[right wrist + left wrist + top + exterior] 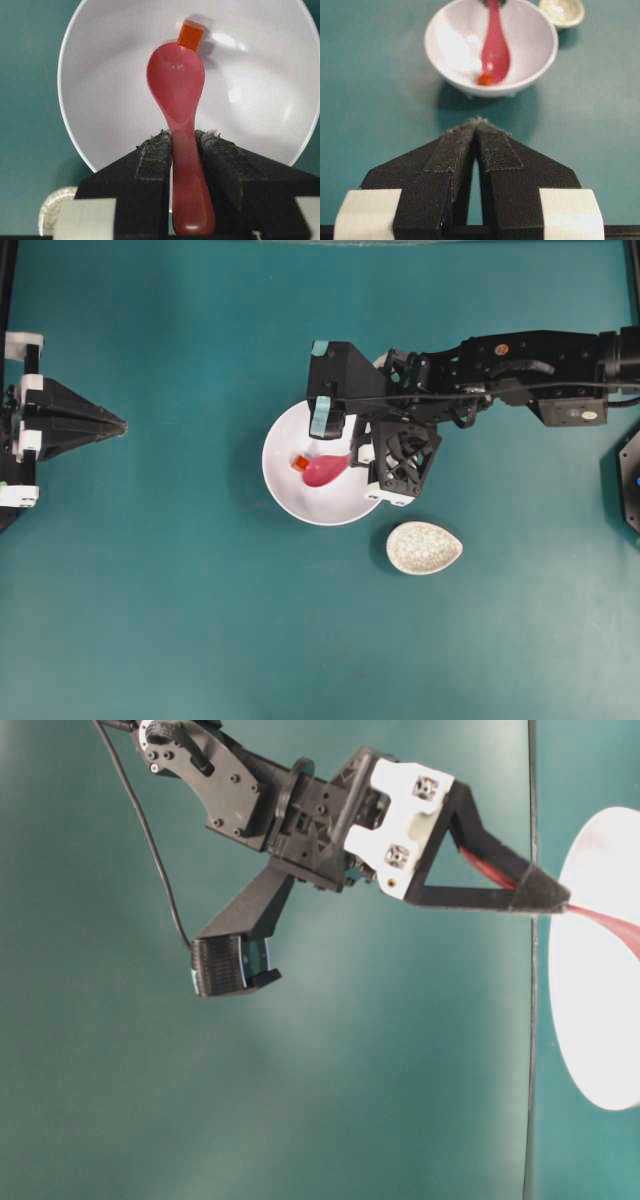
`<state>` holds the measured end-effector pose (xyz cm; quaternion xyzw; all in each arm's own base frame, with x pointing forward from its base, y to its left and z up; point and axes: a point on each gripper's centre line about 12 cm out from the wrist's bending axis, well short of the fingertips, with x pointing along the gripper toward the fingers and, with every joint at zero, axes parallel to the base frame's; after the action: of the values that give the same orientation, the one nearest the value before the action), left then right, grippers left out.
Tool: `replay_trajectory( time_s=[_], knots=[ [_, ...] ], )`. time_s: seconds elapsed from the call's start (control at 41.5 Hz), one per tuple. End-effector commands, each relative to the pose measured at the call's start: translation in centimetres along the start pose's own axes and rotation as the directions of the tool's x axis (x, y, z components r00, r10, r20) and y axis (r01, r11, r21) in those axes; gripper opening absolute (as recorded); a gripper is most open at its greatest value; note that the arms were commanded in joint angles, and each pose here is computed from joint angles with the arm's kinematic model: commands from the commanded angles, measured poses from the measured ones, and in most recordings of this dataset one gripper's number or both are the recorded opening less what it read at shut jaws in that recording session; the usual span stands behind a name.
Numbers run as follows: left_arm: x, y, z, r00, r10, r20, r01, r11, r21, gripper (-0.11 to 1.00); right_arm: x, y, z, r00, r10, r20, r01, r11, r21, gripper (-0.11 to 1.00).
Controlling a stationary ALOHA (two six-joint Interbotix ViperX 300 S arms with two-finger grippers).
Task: Grip the spoon and scoop the red block from the bowl with right arm.
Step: 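Lower the spoon bowl into the white bowl beside the red cube, then drag the spoon under the red cube to scoop it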
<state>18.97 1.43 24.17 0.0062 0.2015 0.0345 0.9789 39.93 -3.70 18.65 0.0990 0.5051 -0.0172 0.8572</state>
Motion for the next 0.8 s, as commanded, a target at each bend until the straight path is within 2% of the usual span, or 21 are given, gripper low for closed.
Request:
replay_trajectory(
  time_s=[0.0, 0.482, 0.627, 0.771],
  knots=[
    [-0.03, 0.09, 0.76, 1.0, 0.004, 0.023, -0.004, 1.0, 0.003, 0.0, -0.99, -0.2, 1.38, 0.998, -0.005, 0.06, 0.005, 1.0, 0.003, 0.25],
    [-0.04, 0.08, 0.82, 1.0, 0.004, 0.024, -0.004, 1.0, 0.002, 0.0, -1.17, -0.75, 2.26, 0.992, -0.017, 0.126, 0.014, 1.0, 0.025, 0.25],
    [-0.04, 0.09, 0.82, 1.0, 0.004, 0.024, -0.004, 1.0, 0.003, 0.0, -1.19, -0.82, 2.28, 0.992, -0.018, 0.128, 0.009, 0.998, 0.068, 0.25],
    [-0.04, 0.09, 0.82, 1.0, 0.004, 0.024, -0.004, 1.0, 0.003, 0.0, -1.25, -0.82, 2.3, 0.991, -0.019, 0.129, 0.008, 0.997, 0.08, 0.25]
  ],
)
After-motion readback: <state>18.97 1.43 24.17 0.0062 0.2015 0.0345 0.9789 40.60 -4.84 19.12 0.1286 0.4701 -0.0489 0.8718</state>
